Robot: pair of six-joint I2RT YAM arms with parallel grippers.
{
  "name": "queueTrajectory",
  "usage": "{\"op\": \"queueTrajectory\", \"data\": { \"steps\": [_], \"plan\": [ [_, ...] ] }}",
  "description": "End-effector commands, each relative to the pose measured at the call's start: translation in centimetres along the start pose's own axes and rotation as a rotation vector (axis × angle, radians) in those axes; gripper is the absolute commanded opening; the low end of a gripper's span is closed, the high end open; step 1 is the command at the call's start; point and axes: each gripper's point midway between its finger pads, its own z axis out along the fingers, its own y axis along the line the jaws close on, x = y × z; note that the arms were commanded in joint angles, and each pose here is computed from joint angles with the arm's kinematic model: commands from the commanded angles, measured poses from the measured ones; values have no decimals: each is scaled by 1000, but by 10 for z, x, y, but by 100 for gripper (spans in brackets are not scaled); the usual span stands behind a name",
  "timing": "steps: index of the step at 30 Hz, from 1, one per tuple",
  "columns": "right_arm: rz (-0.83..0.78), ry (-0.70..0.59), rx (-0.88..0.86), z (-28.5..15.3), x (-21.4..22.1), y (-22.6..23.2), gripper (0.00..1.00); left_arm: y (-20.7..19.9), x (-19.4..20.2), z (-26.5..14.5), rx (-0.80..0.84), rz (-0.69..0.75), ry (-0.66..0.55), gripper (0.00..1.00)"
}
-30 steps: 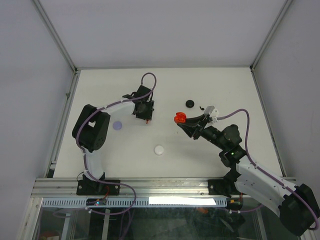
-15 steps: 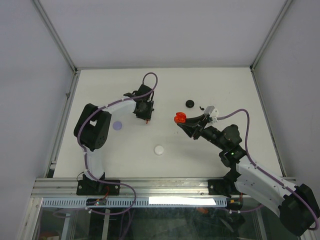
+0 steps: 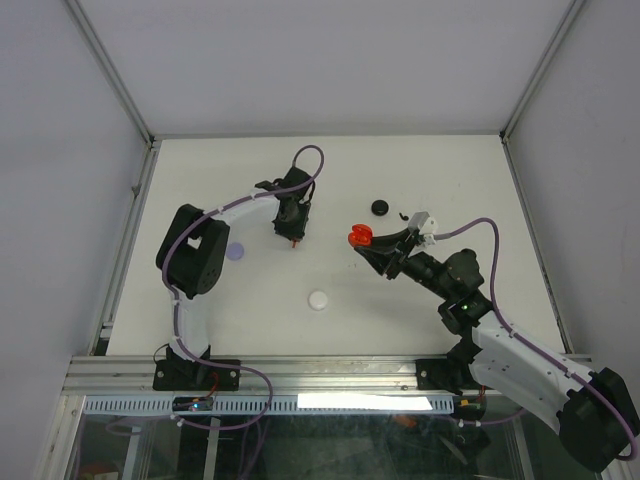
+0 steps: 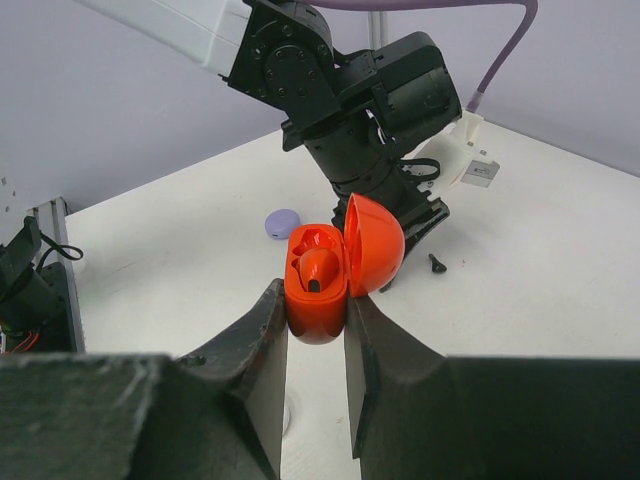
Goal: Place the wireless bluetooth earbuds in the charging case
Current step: Pick up the earbud from the center of the board.
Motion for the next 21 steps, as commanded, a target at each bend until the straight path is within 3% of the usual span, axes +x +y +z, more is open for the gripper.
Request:
{"op": "queueTrajectory", "data": {
  "steps": [1,12,21],
  "plan": [
    [-31,-54,8,0,-18,-1,3,-3,26,8,-14,42,100,27],
    [-23,-28,-26,3,-14,3,3,-2,30,-6,-19,24,87,12],
    [-47,-20,-90,13,-7,8,3,-2,5,-47,2,-64,-110,3]
  ]
}}
